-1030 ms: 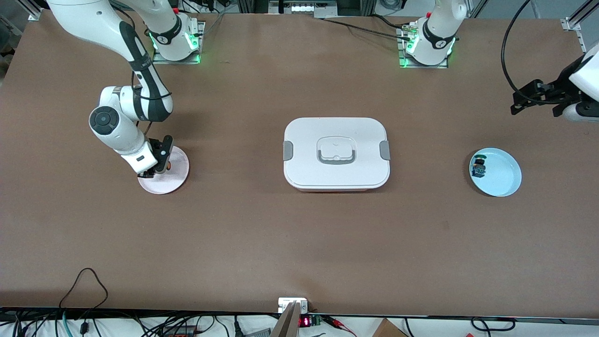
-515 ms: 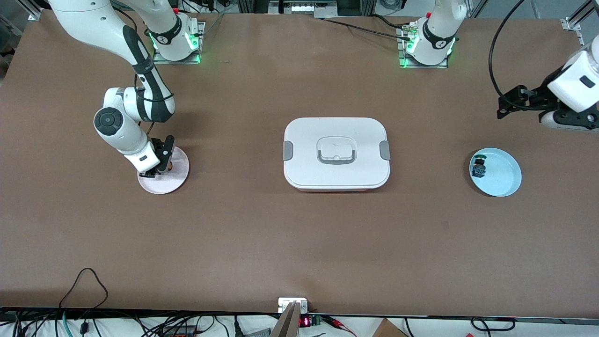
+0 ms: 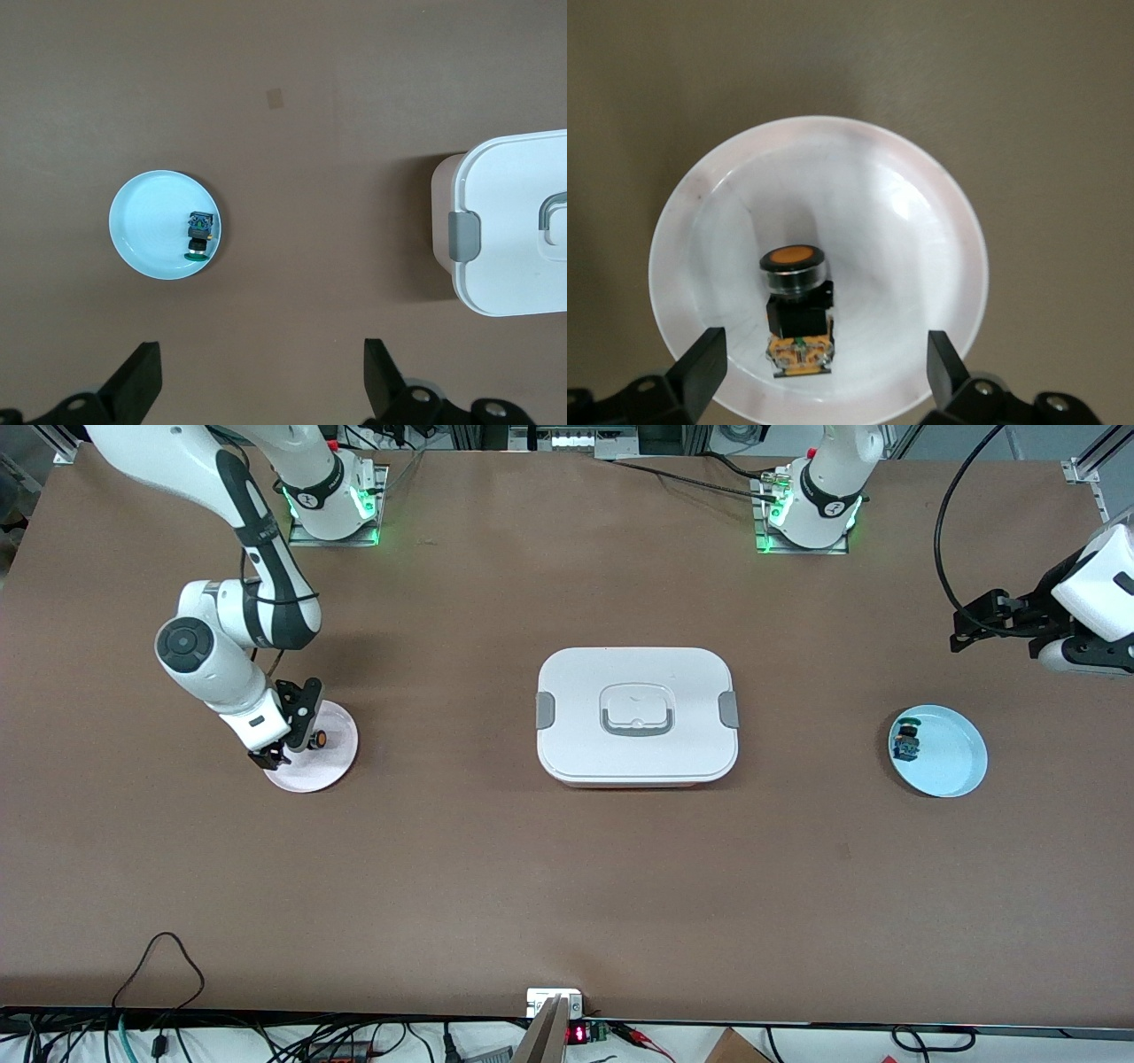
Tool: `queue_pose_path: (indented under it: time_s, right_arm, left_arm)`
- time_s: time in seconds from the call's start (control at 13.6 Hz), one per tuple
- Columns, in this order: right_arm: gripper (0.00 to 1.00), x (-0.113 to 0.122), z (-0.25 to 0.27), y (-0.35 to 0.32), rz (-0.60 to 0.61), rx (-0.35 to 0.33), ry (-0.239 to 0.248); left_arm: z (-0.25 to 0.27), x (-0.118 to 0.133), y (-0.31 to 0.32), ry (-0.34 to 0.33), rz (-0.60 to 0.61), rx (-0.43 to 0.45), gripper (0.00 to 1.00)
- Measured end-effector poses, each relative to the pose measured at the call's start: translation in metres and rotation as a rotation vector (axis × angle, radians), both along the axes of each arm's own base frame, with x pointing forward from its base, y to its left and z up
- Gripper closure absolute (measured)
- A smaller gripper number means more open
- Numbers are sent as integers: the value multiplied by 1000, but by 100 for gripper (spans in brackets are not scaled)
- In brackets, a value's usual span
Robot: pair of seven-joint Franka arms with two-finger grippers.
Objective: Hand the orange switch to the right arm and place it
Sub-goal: 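Open the right gripper and raise it away from the plate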
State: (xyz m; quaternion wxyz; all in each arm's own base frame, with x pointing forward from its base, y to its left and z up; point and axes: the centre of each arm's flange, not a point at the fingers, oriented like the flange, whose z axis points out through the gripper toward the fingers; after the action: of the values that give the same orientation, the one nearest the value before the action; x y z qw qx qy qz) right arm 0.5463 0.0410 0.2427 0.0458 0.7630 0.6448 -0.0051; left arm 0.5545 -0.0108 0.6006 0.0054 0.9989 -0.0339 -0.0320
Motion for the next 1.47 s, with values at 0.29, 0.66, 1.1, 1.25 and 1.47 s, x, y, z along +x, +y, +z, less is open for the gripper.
queue_pose_path:
  time_s: [0.29,0.66,1.1,1.25,1.47]
  right_arm:
    - [0,23,73,5,-42,18,29]
    - [0,51,183,11,-263,27,61]
    - [0,41,222,20,-863,17,67]
    - [0,33,218,22,-1061,-26,103]
    - [0,25,233,25,-1230,-94,149]
  left_arm:
    - [-3,1,2,11,3,0,0]
    - [-7,-2,22,41,41,-1,0]
    - [-8,-2,24,43,45,-1,0]
    - [-8,-1,23,43,42,-1,0]
    - [-8,-1,20,44,36,-1,0]
